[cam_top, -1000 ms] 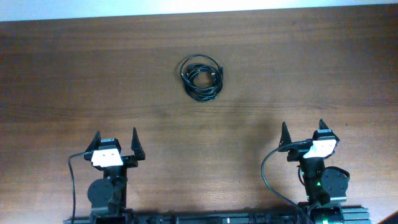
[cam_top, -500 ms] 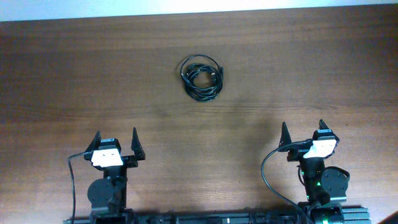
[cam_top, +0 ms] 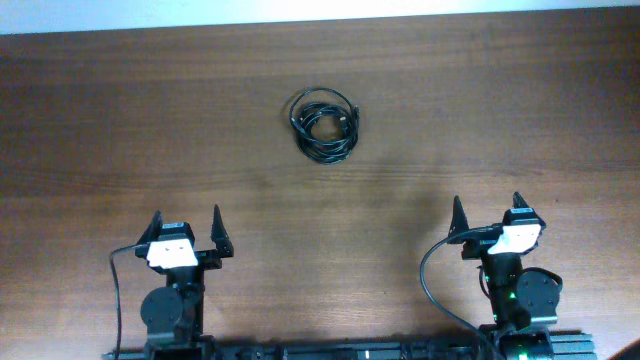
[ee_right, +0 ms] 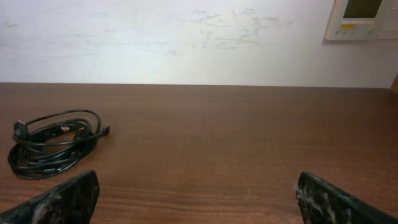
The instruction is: Untangle cables
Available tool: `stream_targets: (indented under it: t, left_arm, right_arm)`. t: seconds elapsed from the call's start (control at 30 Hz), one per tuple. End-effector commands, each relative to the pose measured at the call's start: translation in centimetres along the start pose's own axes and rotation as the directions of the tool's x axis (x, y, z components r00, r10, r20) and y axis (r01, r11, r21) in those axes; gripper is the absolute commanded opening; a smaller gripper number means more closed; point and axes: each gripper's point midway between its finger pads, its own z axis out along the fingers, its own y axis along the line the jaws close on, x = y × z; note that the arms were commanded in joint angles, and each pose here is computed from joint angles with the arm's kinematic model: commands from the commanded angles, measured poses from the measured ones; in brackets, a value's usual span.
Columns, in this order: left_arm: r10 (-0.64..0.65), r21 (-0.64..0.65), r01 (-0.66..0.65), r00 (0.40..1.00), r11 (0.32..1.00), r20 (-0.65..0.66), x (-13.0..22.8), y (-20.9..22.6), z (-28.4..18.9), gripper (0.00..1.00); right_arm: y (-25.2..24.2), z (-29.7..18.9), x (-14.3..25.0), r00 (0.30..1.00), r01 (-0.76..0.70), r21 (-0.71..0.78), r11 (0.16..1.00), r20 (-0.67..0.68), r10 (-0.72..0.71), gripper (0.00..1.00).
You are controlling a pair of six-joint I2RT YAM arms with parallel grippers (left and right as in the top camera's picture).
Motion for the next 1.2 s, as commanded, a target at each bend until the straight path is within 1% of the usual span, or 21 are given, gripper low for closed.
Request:
stream_targets:
  t: [0.0, 0.13, 0.17, 0.2, 0.23, 0.27, 0.3, 0.33, 0.37, 0.43, 0.5, 0.6, 0.73, 0.8, 0.9, 0.97, 1.0, 1.03, 1.1, 1.13, 1.17]
  left_arm:
    - [0.016, 0.005, -0.016, 1.0, 1.0, 0.003, 0.1, -0.1, 0.0, 0.99]
    - [0.009, 0.063, -0.009, 1.0, 0.998, 0.005, 0.0, -1.1, 0.0, 0.99]
    - [0.008, 0.107, -0.01, 1.0, 0.994, 0.02, -0.3, -1.9, -0.1, 0.99]
    - [0.007, 0.144, -0.012, 0.999, 0.99, 0.033, -0.6, -2.5, -0.2, 0.99]
    - [0.005, 0.199, -0.02, 0.997, 0.98, 0.075, -1.7, -3.5, -0.4, 0.99]
    - [0.004, 0.237, -0.032, 0.993, 0.971, 0.12, -2.7, -4.2, -0.7, 0.99]
    - [0.001, 0.267, -0.048, 0.985, 0.963, 0.172, -4.0, -4.7, -1.0, 0.98]
    - [-0.003, 0.284, -0.072, 0.967, 0.956, 0.255, -6.0, -5.1, -1.6, 0.99]
    - [-0.006, 0.28, -0.087, 0.949, 0.956, 0.316, -7.4, -5.1, -2.0, 0.99]
    - [-0.012, 0.269, -0.116, 0.902, 0.956, 0.433, -11.0, -5.1, -3.4, 0.99]
    - [-0.012, 0.238, -0.121, 0.872, 0.964, 0.489, -14.3, -4.7, -4.7, 0.99]
    - [0.055, 0.191, -0.181, 0.849, 0.965, 0.526, -18.9, -4.5, -5.8, 0.99]
    - [0.138, 0.228, -0.217, 0.938, 0.949, 0.318, -22.1, -5.1, -3.7, 0.99]
    - [0.183, 0.275, -0.213, 0.974, 0.938, 0.13, -23.6, -5.5, -1.7, 0.99]
    - [0.192, 0.359, -0.151, 0.978, 0.921, -0.082, -23.9, -6.5, 1.0, 0.99]
    - [0.194, 0.456, -0.063, 0.949, 0.888, -0.248, -22.7, -8.0, 3.0, 0.99]
    - [0.196, 0.477, -0.014, 0.922, 0.879, -0.335, -21.5, -8.4, 4.2, 0.99]
    - [0.197, 0.499, 0.057, 0.876, 0.865, -0.441, -19.8, -9.0, 5.5, 0.99]
    - [0.183, 0.559, 0.183, 0.824, 0.809, -0.536, -17.4, -10.8, 6.9, 0.99]
    - [0.172, 0.604, 0.26, 0.808, 0.754, -0.563, -16.7, -12.1, 7.1, 0.99]
    - [0.161, 0.647, 0.357, 0.784, 0.673, -0.6, -15.9, -13.7, 7.4, 0.99]
  right_arm:
    - [-0.2, 0.0, 0.3, 1.0, -0.011, 0.008, 1.0, -0.006, 0.011, 0.98]
    - [-0.2, 0.0, 0.3, 1.0, -0.011, 0.008, 1.0, -0.006, 0.011, 0.98]
    - [0.2, 0.0, 0.0, 1.0, -0.012, -0.012, 1.0, 0.007, 0.012, 0.98]
    - [1.7, -0.1, -0.3, 0.999, -0.031, -0.102, 0.994, 0.016, 0.032, 0.98]
    - [5.9, -1.1, -1.3, 0.996, -0.064, -0.345, 0.936, 0.031, 0.079, 0.98]
    - [9.2, -2.8, -1.7, 0.992, -0.107, -0.542, 0.833, 0.0, 0.127, 0.98]
    - [12.0, -5.0, -1.4, 0.992, -0.118, -0.702, 0.703, -0.043, 0.123, 0.98]
    - [12.9, -5.9, -1.5, 0.992, -0.111, -0.753, 0.649, -0.047, 0.115, 0.98]
    - [13.1, -6.1, -2.0, 0.993, -0.098, -0.764, 0.638, -0.029, 0.117, 0.98]
    - [13.1, -6.7, -4.8, 0.985, 0.026, -0.77, 0.637, 0.127, 0.114, 0.98]
    - [12.6, -8.1, -9.7, 0.919, 0.206, -0.711, 0.673, 0.376, 0.116, 0.98]
    - [10.9, -8.5, -14.4, 0.884, 0.2, -0.613, 0.765, 0.449, 0.128, 0.98]
    - [10.7, -9.3, -17.6, 0.902, 0.27, -0.552, 0.789, 0.432, -0.007, 0.98]
    - [10.6, -8.9, -18.4, 0.941, 0.28, -0.551, 0.786, 0.32, -0.111, 0.98]
    - [10.1, -7.7, -19.5, 0.984, 0.179, -0.565, 0.806, 0.12, -0.134, 0.98]
    - [10.1, -6.5, -20.3, 0.991, 0.1, -0.584, 0.806, -0.011, -0.131, 0.98]
    - [10.1, -5.6, -20.3, 0.984, 0.03, -0.595, 0.803, -0.124, -0.128, 0.98]
    - [10.2, -5.0, -19.9, 0.964, -0.038, -0.598, 0.8, -0.232, -0.127, 0.98]
    - [10.8, -4.0, -19.2, 0.919, -0.151, -0.616, 0.773, -0.375, -0.119, 0.98]
    - [12.1, -3.8, -19.3, 0.894, -0.263, -0.655, 0.708, -0.442, -0.077, 0.98]
    - [13.9, -4.0, -19.3, 0.832, -0.444, -0.677, 0.587, -0.555, -0.011, 0.98]
